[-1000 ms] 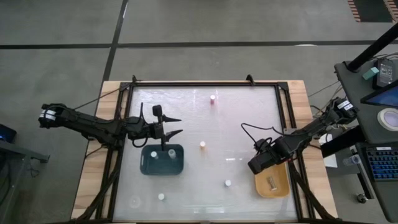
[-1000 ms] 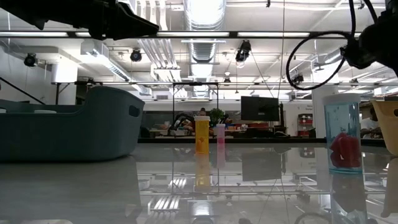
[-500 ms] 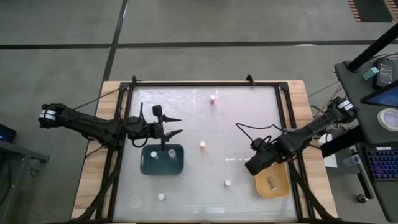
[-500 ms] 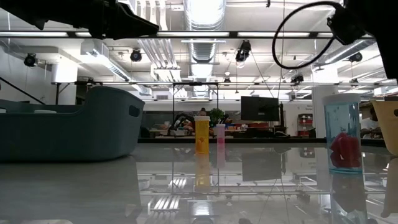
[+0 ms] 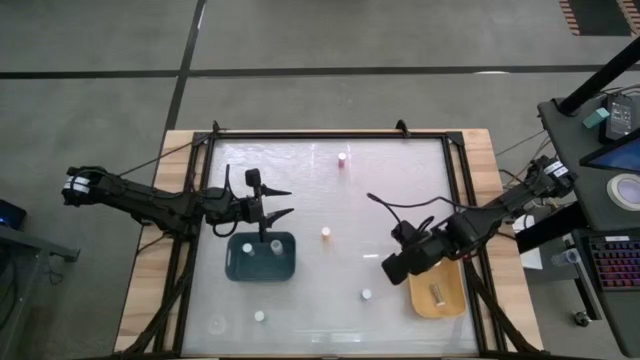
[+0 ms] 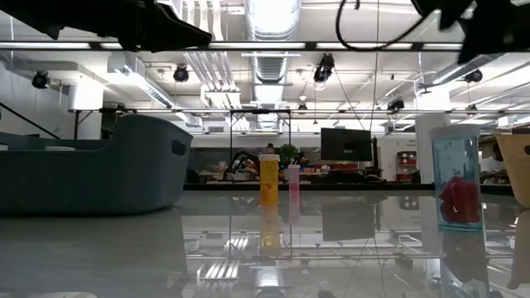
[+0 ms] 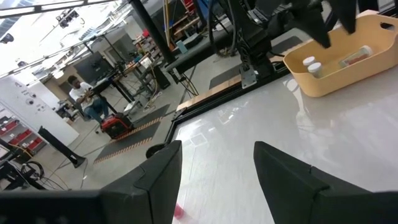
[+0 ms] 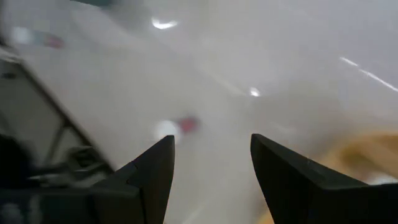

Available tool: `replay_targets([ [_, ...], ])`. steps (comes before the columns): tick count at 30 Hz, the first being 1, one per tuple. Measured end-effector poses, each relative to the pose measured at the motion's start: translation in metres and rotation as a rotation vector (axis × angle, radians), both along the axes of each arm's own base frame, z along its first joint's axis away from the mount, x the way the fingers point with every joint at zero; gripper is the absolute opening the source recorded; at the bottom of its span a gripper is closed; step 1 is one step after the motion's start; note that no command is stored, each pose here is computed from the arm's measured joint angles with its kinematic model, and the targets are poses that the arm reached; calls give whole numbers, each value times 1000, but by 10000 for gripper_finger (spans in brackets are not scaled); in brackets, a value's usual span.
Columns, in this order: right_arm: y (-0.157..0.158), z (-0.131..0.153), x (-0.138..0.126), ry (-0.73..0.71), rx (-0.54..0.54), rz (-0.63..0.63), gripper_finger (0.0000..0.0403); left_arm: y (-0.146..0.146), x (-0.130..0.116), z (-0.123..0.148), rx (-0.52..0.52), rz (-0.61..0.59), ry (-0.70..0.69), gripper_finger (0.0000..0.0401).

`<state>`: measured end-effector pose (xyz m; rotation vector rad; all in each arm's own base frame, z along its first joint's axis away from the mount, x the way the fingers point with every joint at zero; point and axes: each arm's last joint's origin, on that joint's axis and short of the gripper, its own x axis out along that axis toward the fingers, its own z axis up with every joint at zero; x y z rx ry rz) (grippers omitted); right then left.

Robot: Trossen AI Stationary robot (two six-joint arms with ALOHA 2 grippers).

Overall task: Pick and place medicine bottles into bin by pill shape (circle, oval)
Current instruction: Put the blue bottled capsules into the yellow bin

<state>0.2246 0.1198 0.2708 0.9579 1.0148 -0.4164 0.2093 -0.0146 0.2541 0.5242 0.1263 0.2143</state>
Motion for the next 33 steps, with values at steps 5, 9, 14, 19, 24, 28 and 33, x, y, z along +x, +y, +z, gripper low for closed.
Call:
replay_targets([
  [5,6,12,12,-117,49,-1,203,0,0,0,0,0,0,184],
  [9,14,18,28,-134,33,14,203,0,0,1,1,0,-2,184],
  [14,29,22,55,-127,22,34,203,0,0,3,16,-1,-6,184],
  [19,42,25,76,-17,21,14,203,0,1,3,25,-1,-10,184],
  [24,52,24,92,126,41,-50,203,0,1,6,23,-1,-39,184],
  [28,59,21,103,230,39,-104,203,0,1,6,23,-1,-36,184],
  [33,65,19,112,310,24,-182,203,0,1,6,22,-1,-34,184],
])
